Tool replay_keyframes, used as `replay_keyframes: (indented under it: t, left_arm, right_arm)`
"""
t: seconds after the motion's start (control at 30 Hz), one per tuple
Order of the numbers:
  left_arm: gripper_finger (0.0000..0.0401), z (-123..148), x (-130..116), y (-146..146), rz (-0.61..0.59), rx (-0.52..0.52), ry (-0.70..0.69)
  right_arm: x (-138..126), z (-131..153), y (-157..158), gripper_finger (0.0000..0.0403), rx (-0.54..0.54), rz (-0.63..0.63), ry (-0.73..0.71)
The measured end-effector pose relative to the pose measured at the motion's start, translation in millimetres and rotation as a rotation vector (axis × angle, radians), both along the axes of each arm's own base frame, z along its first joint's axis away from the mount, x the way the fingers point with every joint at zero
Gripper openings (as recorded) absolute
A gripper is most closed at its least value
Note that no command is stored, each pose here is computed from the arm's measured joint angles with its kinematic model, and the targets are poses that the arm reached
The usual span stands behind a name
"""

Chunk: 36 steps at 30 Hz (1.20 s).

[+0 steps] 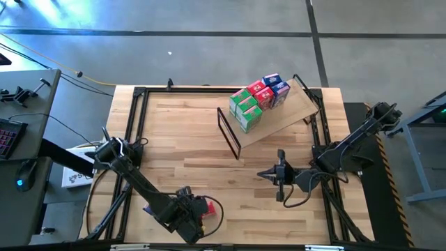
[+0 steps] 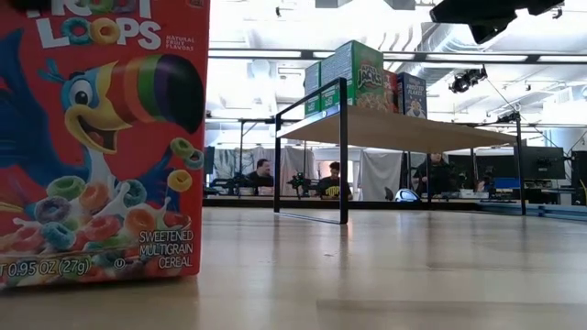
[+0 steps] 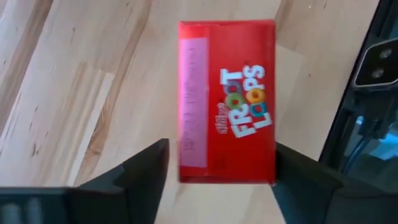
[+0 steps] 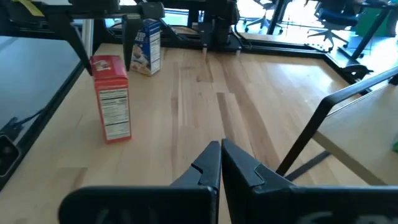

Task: Stack cereal on shelf
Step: Put the red cereal box on the shelf and aligned with the other red cereal boxes

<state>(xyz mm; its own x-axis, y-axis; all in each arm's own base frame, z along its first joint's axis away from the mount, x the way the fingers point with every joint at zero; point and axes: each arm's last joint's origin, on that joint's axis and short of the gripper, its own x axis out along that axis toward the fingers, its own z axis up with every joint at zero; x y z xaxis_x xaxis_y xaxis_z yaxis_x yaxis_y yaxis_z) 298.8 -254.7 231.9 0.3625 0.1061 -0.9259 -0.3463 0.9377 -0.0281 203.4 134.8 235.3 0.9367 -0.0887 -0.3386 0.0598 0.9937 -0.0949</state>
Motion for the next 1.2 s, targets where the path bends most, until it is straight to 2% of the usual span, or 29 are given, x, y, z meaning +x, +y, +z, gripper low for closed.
replay_keyframes:
  t: [0.2,0.33,0.57,0.87,1.0,1.2]
  left_arm:
    - [0.0183,-2,3,2,-0.016,0.012,0.000]
    - [0.0161,-1,10,10,-0.022,0.032,-0.011]
    - [0.0159,3,49,44,-0.090,0.043,-0.103]
    - [0.0159,28,111,118,-0.215,0.041,-0.284]
    - [0.0159,37,128,146,-0.243,0.046,-0.360]
    - [0.0159,35,136,171,-0.244,0.026,-0.357]
  right_arm:
    - [0,0,0,0.0000,0.016,-0.003,0.004]
    - [0,0,0,0.0001,0.016,-0.002,0.003]
    - [-8,9,-2,0.0001,0.032,0.028,-0.014]
    - [-43,32,-15,0.0001,0.035,0.019,-0.039]
    - [-53,33,-24,0.0001,0.043,-0.014,-0.015]
    - [-58,30,-28,0.0001,0.050,-0.032,0.020]
